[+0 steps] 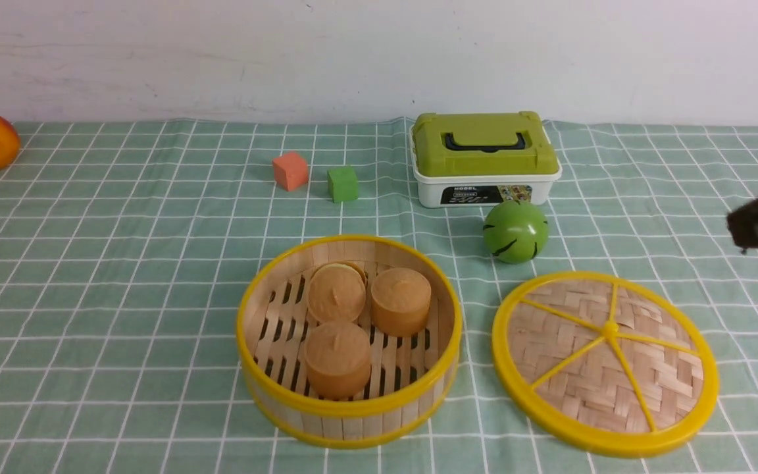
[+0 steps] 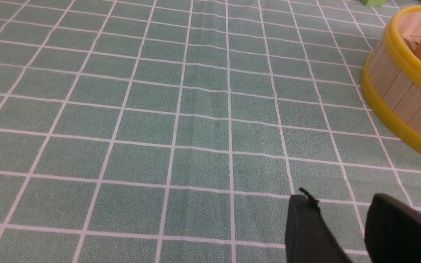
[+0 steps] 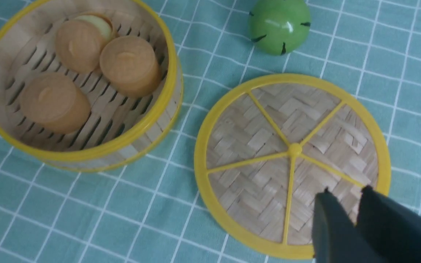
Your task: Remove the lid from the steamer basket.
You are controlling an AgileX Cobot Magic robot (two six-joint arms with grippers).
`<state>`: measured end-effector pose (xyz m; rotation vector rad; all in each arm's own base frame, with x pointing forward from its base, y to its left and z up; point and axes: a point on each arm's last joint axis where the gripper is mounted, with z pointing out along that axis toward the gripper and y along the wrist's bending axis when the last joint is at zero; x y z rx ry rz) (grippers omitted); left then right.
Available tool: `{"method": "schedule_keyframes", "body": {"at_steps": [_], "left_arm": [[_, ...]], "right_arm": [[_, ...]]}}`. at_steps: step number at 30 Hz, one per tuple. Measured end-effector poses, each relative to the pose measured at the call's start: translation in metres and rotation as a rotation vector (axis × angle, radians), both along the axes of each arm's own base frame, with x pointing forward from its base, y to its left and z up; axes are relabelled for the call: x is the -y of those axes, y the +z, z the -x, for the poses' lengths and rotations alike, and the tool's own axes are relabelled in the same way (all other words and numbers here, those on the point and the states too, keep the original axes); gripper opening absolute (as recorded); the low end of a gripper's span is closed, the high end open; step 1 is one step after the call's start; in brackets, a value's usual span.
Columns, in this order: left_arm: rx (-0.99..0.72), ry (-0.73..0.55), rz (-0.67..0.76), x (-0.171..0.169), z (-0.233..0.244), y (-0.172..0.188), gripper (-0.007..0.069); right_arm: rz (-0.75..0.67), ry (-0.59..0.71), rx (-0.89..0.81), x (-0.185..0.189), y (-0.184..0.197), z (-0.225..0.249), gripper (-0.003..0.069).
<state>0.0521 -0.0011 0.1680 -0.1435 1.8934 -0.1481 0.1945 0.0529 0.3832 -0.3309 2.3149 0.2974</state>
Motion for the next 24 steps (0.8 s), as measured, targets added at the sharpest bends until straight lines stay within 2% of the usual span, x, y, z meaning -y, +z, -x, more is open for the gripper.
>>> {"method": "schedule_keyframes", "body": {"at_steps": [5,14,24], "left_arm": [[0.0,0.0,0.0,0.0,0.0,0.0,0.0239],[0.0,0.0,0.0,0.0,0.0,0.0,0.0239],[0.0,0.0,0.0,0.0,0.0,0.0,0.0239]], "right_arm": [[-0.024,0.004,0.056,0.006,0.0,0.039,-0.0022],[-0.042,0.007,0.148,0.014,0.0,0.085,-0.002],[0.012,0.008,0.13,0.019,-0.002,0.096,-0.0011]]}}
